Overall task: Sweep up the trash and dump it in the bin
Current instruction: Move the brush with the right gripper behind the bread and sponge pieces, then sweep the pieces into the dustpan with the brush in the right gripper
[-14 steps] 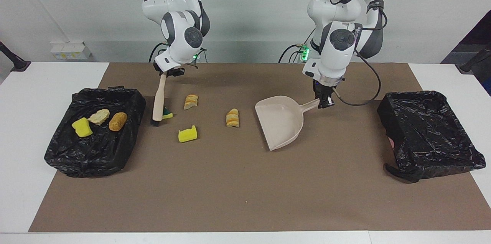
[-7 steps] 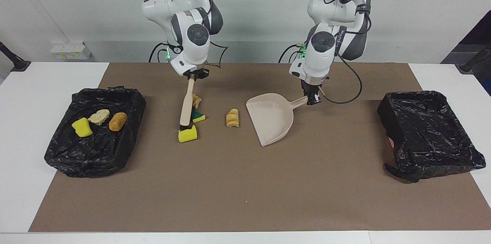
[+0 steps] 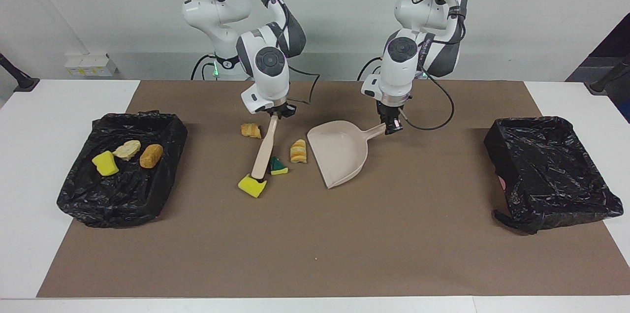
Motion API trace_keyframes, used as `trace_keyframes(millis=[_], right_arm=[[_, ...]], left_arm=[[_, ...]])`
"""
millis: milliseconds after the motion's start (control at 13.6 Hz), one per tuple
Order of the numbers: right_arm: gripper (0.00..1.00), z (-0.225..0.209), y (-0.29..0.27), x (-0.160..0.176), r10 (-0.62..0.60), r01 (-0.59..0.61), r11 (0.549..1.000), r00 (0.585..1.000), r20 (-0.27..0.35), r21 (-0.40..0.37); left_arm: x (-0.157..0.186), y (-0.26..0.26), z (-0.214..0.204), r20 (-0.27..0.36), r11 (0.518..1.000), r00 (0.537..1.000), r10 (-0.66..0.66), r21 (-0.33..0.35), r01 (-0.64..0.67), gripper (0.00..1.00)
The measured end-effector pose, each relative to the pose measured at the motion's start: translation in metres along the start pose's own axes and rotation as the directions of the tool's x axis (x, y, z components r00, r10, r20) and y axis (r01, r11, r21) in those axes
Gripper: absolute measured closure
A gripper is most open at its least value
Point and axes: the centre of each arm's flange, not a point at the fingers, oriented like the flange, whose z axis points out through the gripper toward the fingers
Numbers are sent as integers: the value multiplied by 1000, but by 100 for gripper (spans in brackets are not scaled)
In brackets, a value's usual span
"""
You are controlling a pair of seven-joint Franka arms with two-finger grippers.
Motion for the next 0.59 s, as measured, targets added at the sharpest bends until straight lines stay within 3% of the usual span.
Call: trace_keyframes(millis=[590], right_arm=[[74,3,-55,-54,-123,123,992,992,5,-29]], left_arm=[[-1,12,9,7,998,998,-59,-3,59,67]])
